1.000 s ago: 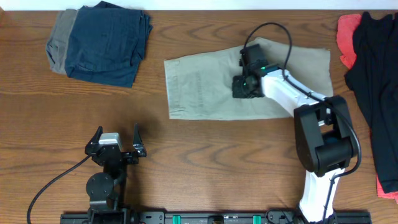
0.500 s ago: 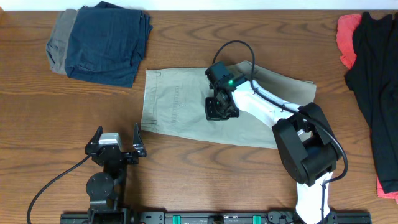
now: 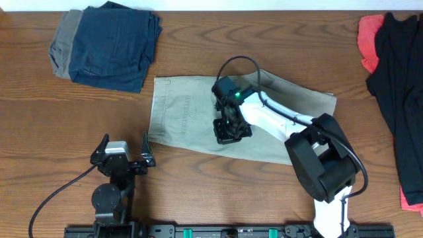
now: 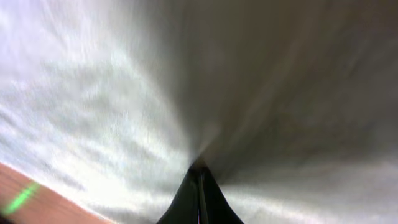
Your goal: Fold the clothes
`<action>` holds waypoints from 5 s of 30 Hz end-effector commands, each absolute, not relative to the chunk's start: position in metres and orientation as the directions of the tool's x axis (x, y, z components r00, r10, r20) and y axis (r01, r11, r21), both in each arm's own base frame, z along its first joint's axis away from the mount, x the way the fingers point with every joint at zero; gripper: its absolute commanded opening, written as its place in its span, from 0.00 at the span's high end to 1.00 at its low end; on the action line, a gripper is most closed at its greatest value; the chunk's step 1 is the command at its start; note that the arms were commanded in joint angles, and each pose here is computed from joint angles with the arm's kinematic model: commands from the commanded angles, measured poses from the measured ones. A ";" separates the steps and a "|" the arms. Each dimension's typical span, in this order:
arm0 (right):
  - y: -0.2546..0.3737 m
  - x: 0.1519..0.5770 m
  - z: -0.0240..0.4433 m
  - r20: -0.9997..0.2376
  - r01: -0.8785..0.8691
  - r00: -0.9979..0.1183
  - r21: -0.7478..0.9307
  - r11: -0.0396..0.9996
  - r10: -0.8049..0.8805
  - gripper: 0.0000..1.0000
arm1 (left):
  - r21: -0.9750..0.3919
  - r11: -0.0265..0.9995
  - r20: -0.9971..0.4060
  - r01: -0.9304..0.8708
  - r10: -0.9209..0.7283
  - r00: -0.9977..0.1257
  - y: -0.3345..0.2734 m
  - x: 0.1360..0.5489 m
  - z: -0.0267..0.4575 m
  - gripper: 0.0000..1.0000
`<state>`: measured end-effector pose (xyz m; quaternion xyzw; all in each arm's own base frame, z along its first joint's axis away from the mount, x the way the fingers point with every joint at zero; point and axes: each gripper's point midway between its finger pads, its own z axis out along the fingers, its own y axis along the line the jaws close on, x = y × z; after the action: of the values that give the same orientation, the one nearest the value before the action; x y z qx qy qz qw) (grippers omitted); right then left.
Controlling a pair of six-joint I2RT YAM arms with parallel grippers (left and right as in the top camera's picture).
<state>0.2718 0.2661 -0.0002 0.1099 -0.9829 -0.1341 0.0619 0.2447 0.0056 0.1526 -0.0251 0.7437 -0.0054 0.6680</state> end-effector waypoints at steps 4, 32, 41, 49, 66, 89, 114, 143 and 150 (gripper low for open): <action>0.290 0.291 0.044 -0.101 -0.275 -0.961 0.362 0.891 -0.256 0.99 | -0.033 0.999 -0.988 -0.039 -0.039 -0.153 0.007 0.244 0.137 0.02; 0.375 0.281 -0.013 -0.179 -0.352 -0.936 0.441 0.825 -0.303 0.99 | -0.033 0.999 -0.988 -0.039 -0.039 -0.153 0.007 0.244 0.137 0.02; 0.378 0.236 -0.018 -0.066 -0.365 -0.924 0.440 0.820 -0.376 0.99 | -0.033 0.999 -0.988 -0.039 -0.039 -0.153 0.007 0.244 0.137 0.02; 0.365 0.208 -0.021 0.062 -0.335 -0.915 0.433 0.837 -0.398 0.99 | -0.033 0.999 -0.988 -0.039 -0.039 -0.153 0.007 0.244 0.137 0.02; 0.341 0.247 0.071 -0.133 -0.374 -0.926 0.441 0.816 -0.352 0.89 | -0.033 0.999 -0.987 -0.039 -0.039 -0.153 0.007 0.244 0.137 0.02; -0.034 0.327 0.163 -0.358 0.383 -0.883 -0.174 0.907 0.304 0.01 | -0.033 0.999 -0.988 -0.039 -0.039 -0.153 0.007 0.244 0.137 0.02; -0.023 0.326 0.155 -0.288 0.397 -0.879 0.004 0.918 0.382 0.01 | -0.044 0.999 -0.988 -0.003 -0.043 -0.151 0.000 0.244 0.138 0.02; -0.023 0.326 0.155 -0.288 0.397 -0.879 0.004 0.918 0.381 0.01 | -0.485 0.751 -0.872 0.449 -0.372 -0.319 -0.093 0.219 0.244 0.02; -0.023 0.326 0.155 -0.288 0.397 -0.879 0.004 0.918 0.381 0.01 | -0.374 0.870 -0.834 0.321 -0.163 -0.527 -0.079 0.242 0.266 0.02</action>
<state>0.3267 -0.0217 0.1531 -0.2039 -0.9688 0.0261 -0.1388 0.2252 -0.0914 0.2506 0.0172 0.8131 -0.3217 0.4848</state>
